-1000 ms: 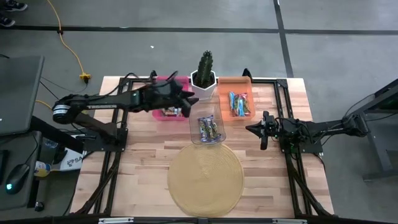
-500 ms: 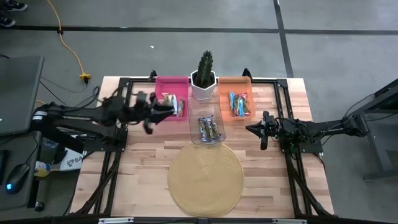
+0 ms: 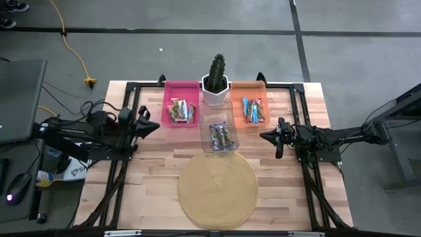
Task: Pick and place Granola Bars by type
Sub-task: Return to Home Position
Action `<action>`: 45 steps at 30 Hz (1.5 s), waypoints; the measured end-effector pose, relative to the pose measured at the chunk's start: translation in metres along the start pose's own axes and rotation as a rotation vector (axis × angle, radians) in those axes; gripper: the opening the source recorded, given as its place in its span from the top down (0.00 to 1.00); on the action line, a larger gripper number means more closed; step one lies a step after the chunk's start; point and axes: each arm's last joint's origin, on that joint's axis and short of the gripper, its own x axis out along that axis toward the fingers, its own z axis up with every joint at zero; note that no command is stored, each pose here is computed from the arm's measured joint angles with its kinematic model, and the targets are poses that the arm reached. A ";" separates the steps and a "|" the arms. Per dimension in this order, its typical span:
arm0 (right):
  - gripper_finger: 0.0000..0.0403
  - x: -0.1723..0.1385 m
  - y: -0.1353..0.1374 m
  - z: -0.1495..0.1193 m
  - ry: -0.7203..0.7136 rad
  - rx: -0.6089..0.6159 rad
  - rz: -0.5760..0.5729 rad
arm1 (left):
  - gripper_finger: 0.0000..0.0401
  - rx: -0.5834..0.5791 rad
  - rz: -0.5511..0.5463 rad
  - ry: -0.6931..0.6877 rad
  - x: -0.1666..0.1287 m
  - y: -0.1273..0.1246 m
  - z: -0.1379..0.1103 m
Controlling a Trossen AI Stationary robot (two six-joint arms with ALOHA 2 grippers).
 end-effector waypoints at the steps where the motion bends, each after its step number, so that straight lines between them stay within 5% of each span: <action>1: 1.00 0.000 0.000 0.000 0.000 -0.001 0.000 | 1.00 0.009 -0.002 0.006 -0.003 0.001 -0.003; 22: 1.00 0.000 0.000 0.000 0.000 0.000 0.000 | 1.00 0.024 -0.054 0.056 -0.036 0.022 -0.069; 34: 1.00 0.000 0.000 0.000 0.000 0.000 0.000 | 1.00 0.156 0.047 0.301 -0.040 0.031 -0.092; 45: 1.00 0.000 0.000 0.000 0.000 -0.001 0.000 | 1.00 0.201 0.072 0.305 -0.039 0.032 -0.093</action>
